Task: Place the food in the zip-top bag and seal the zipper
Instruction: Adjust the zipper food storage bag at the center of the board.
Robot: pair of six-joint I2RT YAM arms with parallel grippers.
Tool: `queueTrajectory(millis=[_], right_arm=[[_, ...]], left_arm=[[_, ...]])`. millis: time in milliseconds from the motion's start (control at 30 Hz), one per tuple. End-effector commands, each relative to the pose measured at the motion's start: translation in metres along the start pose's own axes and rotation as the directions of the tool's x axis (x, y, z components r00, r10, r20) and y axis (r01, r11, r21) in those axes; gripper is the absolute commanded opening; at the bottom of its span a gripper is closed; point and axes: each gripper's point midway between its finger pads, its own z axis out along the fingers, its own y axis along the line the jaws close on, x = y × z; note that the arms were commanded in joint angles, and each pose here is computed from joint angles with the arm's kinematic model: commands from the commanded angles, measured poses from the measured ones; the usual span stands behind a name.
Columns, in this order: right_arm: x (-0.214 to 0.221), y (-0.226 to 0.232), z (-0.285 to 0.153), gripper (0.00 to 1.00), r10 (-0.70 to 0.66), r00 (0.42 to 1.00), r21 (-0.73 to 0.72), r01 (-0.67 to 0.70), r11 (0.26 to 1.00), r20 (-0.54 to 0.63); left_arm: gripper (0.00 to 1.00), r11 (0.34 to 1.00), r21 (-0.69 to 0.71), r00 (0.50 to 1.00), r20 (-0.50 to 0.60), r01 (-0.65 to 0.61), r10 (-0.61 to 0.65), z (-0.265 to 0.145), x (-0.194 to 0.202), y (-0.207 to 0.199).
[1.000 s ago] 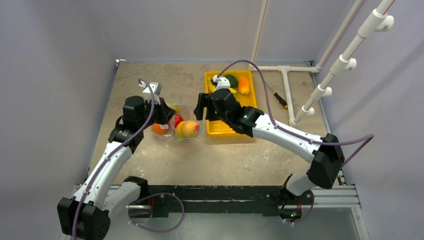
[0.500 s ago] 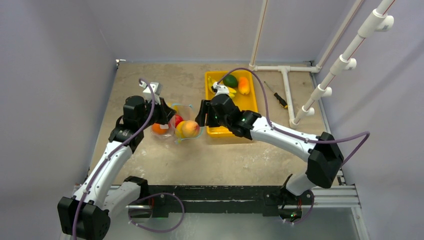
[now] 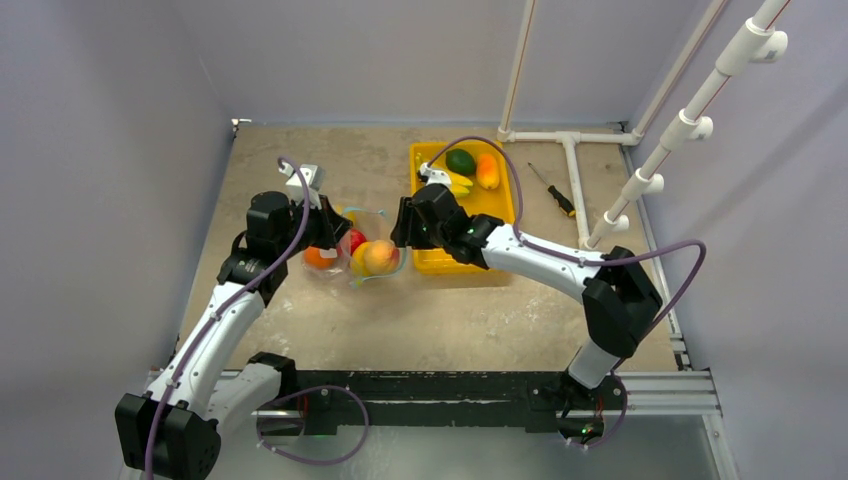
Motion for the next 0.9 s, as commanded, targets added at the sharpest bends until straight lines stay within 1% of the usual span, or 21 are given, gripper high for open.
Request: queueTrajectory(millis=[0,100,300,433,567,867], right_arm=[[-0.012,0.002,0.005,0.53,0.040,0.998,-0.010,-0.040,0.999,0.040],[-0.003,-0.006,0.008,0.52,0.045,0.999,0.007,-0.045,0.999,0.022],[0.015,-0.009,0.003,0.50,0.074,0.997,-0.024,-0.075,0.997,-0.017],[0.023,-0.013,0.002,0.48,0.090,0.996,-0.038,-0.091,0.995,-0.021],[0.033,-0.010,0.001,0.45,0.103,0.993,-0.074,-0.107,0.991,-0.051],[0.038,0.007,-0.005,0.43,0.134,0.988,-0.182,-0.146,0.972,-0.078]], left_arm=[[0.00,1.000,0.027,1.000,0.014,-0.003,0.003,0.000,-0.004,-0.007],[0.00,1.000,0.027,1.000,0.014,-0.002,0.001,0.000,-0.005,-0.007],[0.00,1.000,0.027,1.000,0.012,-0.002,0.001,0.001,-0.004,-0.007],[0.00,1.000,0.025,1.000,0.011,0.002,-0.002,0.001,-0.004,-0.006],[0.00,1.000,0.023,1.000,0.007,0.002,-0.002,0.002,-0.003,-0.006],[0.00,1.000,0.027,1.000,0.003,0.005,-0.005,0.003,-0.002,-0.006]])
